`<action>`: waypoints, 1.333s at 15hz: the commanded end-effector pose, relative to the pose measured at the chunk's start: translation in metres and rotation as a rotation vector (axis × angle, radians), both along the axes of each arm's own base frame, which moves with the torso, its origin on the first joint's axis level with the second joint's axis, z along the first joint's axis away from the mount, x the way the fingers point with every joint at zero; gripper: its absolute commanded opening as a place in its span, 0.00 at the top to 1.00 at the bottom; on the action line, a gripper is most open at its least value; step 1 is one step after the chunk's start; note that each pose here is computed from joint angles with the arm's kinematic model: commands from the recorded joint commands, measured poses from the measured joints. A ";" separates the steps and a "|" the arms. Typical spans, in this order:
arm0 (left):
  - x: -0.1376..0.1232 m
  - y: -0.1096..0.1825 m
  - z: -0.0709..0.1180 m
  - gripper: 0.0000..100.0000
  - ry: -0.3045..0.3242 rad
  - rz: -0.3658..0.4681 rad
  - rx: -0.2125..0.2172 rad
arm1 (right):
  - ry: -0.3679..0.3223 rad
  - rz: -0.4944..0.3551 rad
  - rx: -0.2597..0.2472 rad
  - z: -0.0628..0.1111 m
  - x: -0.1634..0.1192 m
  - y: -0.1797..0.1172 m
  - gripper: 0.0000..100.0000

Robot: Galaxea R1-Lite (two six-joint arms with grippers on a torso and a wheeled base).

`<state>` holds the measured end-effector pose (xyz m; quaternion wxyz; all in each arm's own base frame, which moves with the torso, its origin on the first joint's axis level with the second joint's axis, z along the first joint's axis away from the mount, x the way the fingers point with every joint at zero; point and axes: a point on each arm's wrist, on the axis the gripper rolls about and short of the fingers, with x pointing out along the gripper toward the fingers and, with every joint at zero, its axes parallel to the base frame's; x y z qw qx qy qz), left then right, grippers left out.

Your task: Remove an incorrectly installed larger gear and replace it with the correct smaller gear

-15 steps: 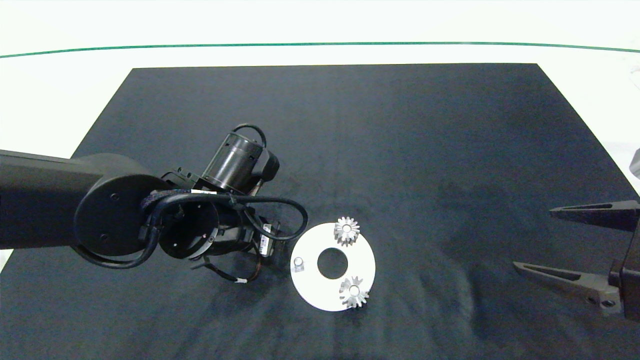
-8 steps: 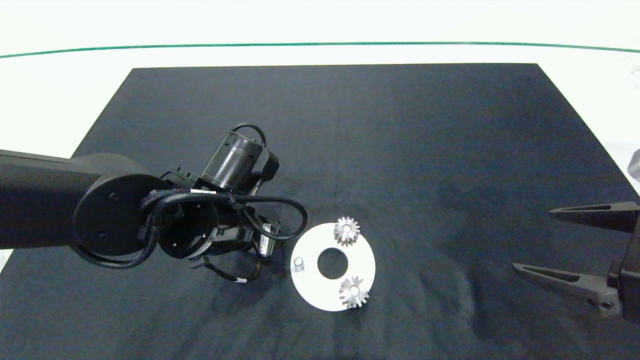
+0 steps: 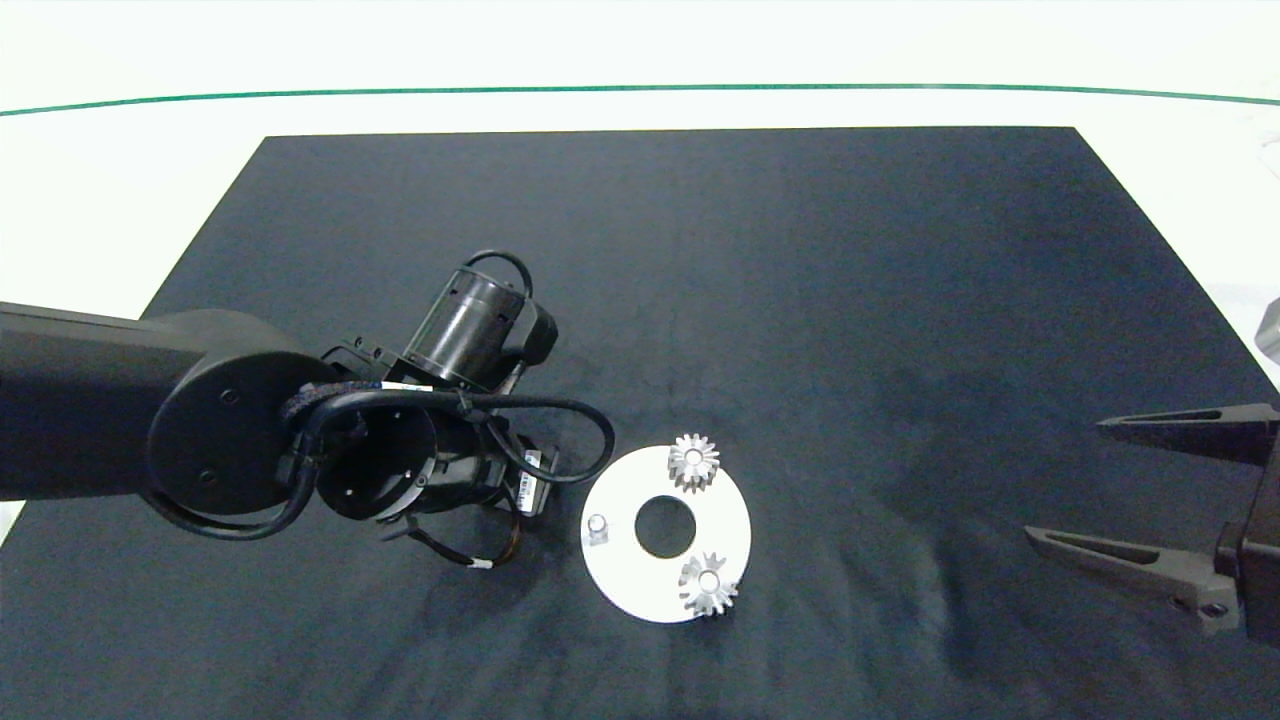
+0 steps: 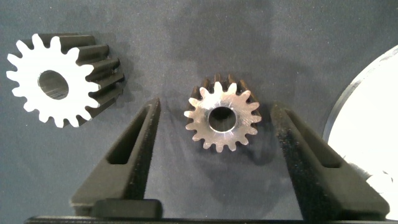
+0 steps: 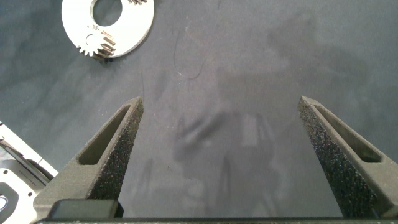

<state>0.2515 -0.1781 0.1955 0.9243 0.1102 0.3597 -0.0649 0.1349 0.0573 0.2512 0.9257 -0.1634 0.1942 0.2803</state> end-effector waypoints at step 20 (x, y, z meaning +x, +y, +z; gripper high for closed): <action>-0.012 0.007 0.015 0.54 -0.040 -0.005 -0.024 | 0.003 0.014 -0.003 -0.001 -0.001 0.001 0.00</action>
